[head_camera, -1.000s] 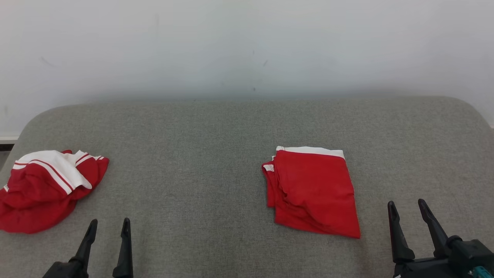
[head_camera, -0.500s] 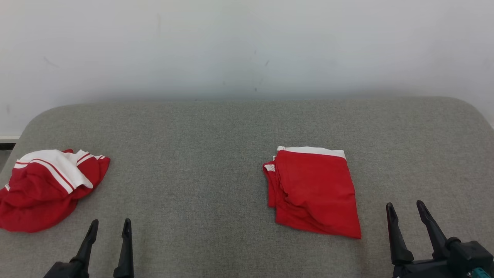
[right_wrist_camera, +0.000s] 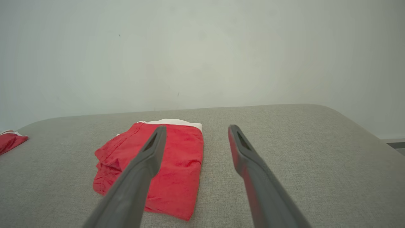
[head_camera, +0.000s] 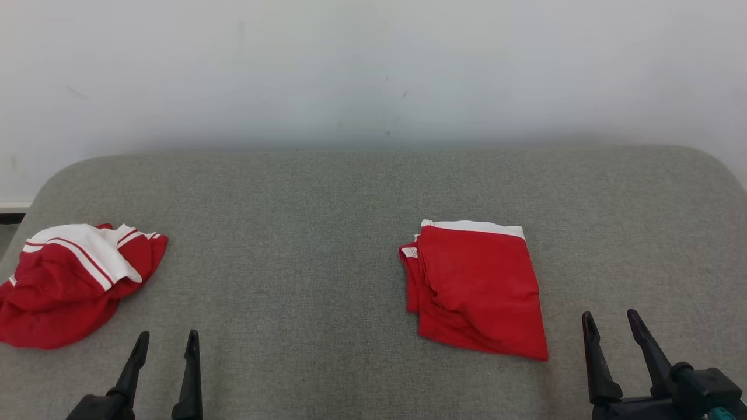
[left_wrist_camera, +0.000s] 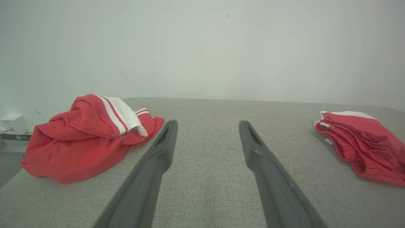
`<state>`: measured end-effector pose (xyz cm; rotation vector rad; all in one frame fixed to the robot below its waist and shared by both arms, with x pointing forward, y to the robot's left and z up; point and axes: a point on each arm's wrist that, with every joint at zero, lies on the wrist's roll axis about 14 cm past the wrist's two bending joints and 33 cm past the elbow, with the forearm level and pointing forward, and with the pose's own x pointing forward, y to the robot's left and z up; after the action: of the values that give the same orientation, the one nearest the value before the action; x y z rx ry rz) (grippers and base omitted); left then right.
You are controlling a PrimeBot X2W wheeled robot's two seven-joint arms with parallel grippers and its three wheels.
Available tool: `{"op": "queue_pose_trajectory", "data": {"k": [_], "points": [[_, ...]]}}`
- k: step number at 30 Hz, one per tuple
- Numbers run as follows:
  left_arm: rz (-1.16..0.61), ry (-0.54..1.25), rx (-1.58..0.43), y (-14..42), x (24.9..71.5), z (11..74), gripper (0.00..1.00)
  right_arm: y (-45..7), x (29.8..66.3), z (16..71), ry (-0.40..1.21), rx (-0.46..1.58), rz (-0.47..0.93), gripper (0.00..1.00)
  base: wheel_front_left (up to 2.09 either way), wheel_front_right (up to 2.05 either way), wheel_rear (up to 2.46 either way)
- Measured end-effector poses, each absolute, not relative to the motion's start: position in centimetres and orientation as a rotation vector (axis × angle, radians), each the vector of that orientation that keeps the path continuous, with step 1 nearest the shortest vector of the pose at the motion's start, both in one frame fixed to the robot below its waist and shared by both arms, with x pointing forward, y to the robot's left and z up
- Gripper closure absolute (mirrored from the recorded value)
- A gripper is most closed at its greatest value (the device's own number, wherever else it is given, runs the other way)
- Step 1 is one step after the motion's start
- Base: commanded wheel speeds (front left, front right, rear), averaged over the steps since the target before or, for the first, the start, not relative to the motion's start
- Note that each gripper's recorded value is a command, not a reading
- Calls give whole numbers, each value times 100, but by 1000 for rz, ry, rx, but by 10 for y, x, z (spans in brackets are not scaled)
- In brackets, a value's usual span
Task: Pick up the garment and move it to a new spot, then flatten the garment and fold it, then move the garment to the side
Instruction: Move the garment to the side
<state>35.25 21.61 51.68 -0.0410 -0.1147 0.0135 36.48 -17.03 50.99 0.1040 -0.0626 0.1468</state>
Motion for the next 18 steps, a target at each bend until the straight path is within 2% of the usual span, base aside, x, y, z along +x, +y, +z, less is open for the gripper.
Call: {"op": "queue_pose_trajectory", "data": {"k": [4, 11, 18], "points": [[18, -114, -44, 217, 352, 516, 0, -166, 376, 512, -60, 140, 156, 0, 0, 0, 0], [28, -114, -49, 219, 353, 517, 0, -154, 417, 524, -59, 82, 217, 0, 0, 0, 0], [60, -96, -55, 229, 354, 511, 0, -143, 456, 495, 77, 35, 244, 0, 0, 0, 0]]}}
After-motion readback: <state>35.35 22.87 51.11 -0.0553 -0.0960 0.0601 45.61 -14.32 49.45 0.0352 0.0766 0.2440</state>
